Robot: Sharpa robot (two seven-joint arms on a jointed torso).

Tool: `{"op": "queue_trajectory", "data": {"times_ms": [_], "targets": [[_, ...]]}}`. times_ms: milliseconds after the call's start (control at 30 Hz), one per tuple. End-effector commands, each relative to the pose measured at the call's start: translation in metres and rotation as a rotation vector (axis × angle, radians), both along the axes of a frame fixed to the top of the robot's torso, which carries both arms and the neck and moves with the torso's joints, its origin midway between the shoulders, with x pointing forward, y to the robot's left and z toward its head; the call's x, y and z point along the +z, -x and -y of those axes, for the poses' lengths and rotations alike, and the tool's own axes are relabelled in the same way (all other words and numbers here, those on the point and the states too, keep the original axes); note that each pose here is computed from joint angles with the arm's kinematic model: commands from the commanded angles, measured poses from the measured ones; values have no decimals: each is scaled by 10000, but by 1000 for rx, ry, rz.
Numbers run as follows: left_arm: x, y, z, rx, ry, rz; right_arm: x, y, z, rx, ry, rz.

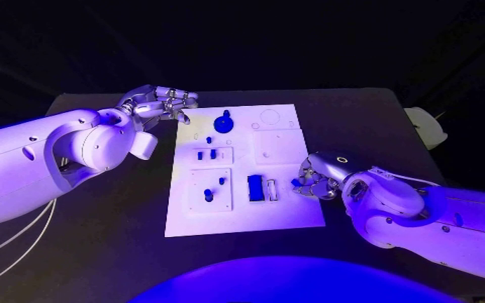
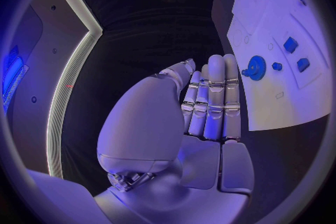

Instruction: Assemble the parts on the task board

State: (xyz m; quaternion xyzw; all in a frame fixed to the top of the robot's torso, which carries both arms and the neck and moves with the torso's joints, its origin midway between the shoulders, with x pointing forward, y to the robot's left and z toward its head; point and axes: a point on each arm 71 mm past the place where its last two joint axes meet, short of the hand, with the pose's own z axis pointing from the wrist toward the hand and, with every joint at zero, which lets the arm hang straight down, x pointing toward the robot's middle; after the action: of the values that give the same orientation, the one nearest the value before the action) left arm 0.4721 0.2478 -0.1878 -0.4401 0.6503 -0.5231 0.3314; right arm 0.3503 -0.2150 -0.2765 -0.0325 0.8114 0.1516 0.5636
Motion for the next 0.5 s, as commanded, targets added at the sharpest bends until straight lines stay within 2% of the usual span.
{"op": "queue_trajectory", "data": {"times_ms": [33,233,500], "targets": [[9,10,24,-20,7,4,-155,54,42,5,84,-74],[10,11,27,-21,7,4,-121,69,22,-30,19,-75],[11,11,34,-23,7,5,12,74,-49,-74,-98,-73]]}}
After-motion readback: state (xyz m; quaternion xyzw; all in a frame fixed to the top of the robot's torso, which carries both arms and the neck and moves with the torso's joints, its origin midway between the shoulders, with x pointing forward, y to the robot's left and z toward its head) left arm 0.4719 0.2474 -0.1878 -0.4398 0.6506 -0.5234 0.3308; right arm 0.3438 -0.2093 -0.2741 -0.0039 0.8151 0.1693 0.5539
